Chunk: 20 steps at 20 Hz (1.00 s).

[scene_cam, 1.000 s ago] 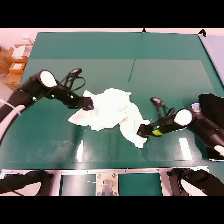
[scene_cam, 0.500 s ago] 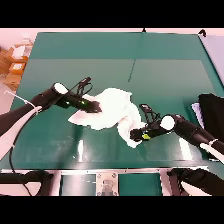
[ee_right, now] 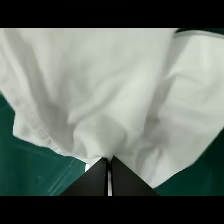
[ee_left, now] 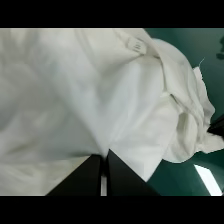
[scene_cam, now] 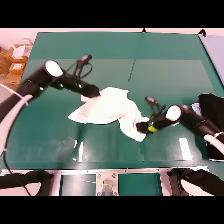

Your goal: Fold the shirts.

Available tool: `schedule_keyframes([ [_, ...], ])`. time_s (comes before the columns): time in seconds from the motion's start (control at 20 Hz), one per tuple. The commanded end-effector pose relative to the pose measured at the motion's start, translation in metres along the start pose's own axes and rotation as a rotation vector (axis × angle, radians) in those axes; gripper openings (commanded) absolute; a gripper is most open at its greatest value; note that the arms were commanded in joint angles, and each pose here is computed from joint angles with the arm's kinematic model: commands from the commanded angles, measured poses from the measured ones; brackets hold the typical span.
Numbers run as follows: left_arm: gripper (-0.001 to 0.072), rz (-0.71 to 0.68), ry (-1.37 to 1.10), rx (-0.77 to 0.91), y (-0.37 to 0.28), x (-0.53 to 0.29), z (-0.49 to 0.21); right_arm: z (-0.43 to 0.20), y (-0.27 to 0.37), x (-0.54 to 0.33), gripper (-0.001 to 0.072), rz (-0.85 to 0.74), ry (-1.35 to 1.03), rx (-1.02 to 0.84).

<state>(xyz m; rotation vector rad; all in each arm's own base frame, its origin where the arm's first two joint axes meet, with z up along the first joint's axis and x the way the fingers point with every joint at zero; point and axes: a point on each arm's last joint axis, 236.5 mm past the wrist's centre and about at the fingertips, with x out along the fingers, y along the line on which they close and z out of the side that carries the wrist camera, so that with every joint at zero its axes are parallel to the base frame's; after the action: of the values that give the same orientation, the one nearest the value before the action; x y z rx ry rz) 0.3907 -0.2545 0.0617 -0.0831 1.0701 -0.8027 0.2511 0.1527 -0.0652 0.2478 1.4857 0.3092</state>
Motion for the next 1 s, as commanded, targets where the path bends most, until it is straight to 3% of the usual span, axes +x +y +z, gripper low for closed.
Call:
schedule_keyframes([
  [0.0,0.0022,0.168,-0.115,0.125,-0.007,-0.079,0.045,0.054,-0.005,-0.085,0.0017,-0.002,-0.150,-0.007],
  [0.25,0.0022,0.194,-0.526,0.305,-0.107,-0.250,0.115,0.127,0.035,-0.339,0.0017,0.003,-0.776,-0.111],
  [0.4,0.0022,0.179,-0.786,0.436,-0.182,-0.363,0.115,0.098,0.075,-0.492,0.0017,-0.019,-1.154,-0.210],
  [0.55,0.0022,0.151,-0.999,0.523,-0.239,-0.445,0.090,0.047,0.114,-0.588,0.0017,-0.021,-1.428,-0.310],
  [0.75,0.0022,0.192,-1.169,0.562,-0.261,-0.503,0.069,0.013,0.128,-0.616,0.0018,-0.012,-1.537,-0.342],
  [0.95,0.0022,0.342,-1.108,0.510,-0.214,-0.482,0.089,0.042,0.111,-0.579,0.0017,-0.008,-1.427,-0.297],
])
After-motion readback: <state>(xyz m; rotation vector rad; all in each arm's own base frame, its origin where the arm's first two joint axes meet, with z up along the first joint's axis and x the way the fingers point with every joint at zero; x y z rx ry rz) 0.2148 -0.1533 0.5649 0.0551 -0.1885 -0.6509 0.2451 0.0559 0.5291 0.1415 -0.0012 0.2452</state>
